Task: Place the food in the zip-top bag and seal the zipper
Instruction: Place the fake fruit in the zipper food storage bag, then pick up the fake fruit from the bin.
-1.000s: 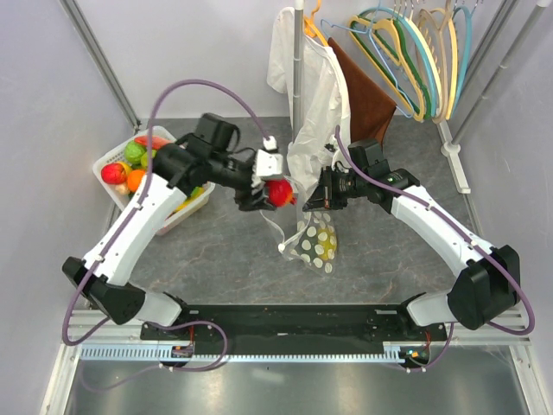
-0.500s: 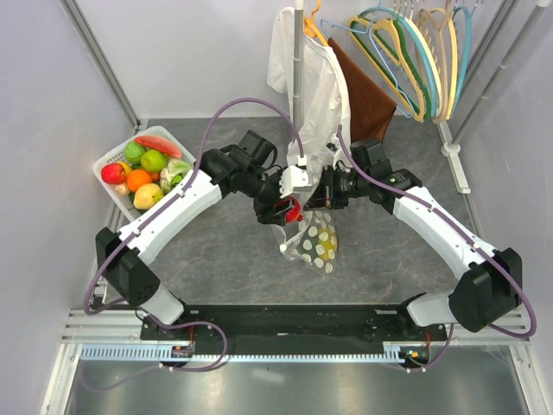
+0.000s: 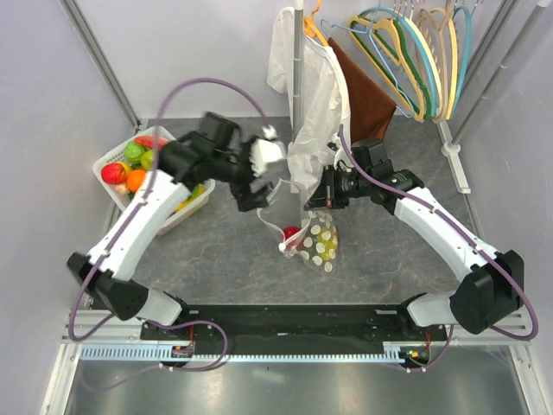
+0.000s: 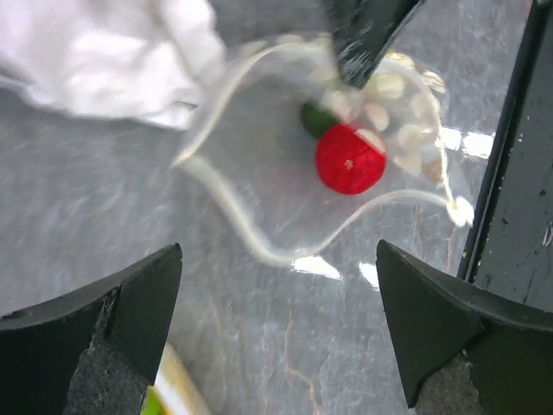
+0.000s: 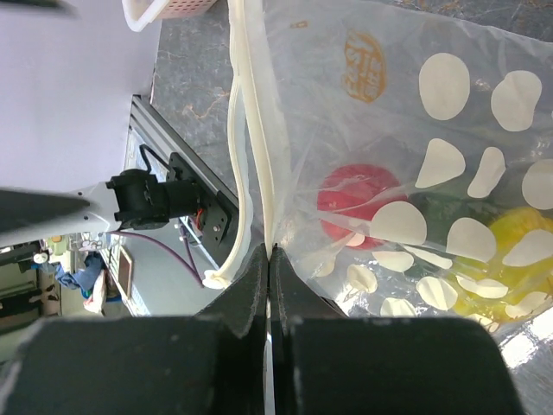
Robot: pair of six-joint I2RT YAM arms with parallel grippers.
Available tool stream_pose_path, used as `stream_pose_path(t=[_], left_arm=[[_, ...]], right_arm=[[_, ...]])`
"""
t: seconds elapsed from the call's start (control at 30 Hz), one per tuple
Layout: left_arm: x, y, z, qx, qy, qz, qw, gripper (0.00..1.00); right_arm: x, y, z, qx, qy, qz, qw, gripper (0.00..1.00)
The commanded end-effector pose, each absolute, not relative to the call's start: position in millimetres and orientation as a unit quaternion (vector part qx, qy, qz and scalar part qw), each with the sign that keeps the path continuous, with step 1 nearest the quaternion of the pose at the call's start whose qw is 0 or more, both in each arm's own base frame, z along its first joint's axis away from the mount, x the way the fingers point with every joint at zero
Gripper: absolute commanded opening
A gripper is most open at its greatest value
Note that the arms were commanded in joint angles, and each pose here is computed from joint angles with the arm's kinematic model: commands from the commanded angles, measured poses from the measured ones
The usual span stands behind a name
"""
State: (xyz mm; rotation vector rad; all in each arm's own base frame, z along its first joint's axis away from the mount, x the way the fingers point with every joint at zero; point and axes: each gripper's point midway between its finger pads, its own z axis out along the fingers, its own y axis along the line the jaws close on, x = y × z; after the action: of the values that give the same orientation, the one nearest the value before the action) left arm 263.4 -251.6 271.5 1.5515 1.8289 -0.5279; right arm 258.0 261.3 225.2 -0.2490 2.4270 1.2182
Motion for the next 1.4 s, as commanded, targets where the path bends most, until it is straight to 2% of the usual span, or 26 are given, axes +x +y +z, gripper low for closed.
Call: stream_pose_path(t=[0.0, 0.23, 0.43, 0.57, 1.07, 1.37], left_arm=[[282, -173, 306, 0.519, 0.74, -0.201, 0.378, 1.0], [342, -53, 248, 0.38, 0.848, -0.163, 0.331, 0.99], [382, 2, 227, 0.253, 0.915, -0.094, 0.301, 1.0], [381, 11, 202, 0.219, 0.935, -0.082, 0.265, 1.0], [396, 10, 153, 0.157, 0.956, -0.074, 0.236, 1.0], [395, 3, 130, 0.148, 0.963, -0.086, 0.211, 0.92]], right_arm=[[255, 261, 240, -0.106, 0.859, 0.448, 0.222, 0.0], [255, 261, 238, -0.106, 0.86, 0.449, 0.22, 0.0], [255, 261, 240, -0.106, 0.859, 0.449, 0.223, 0.0], [255, 261, 239, -0.105, 0.86, 0.448, 0.221, 0.0], [255, 264, 236, -0.099, 0.858, 0.457, 0.21, 0.0], [254, 264, 236, -0.101, 0.858, 0.459, 0.208, 0.0]])
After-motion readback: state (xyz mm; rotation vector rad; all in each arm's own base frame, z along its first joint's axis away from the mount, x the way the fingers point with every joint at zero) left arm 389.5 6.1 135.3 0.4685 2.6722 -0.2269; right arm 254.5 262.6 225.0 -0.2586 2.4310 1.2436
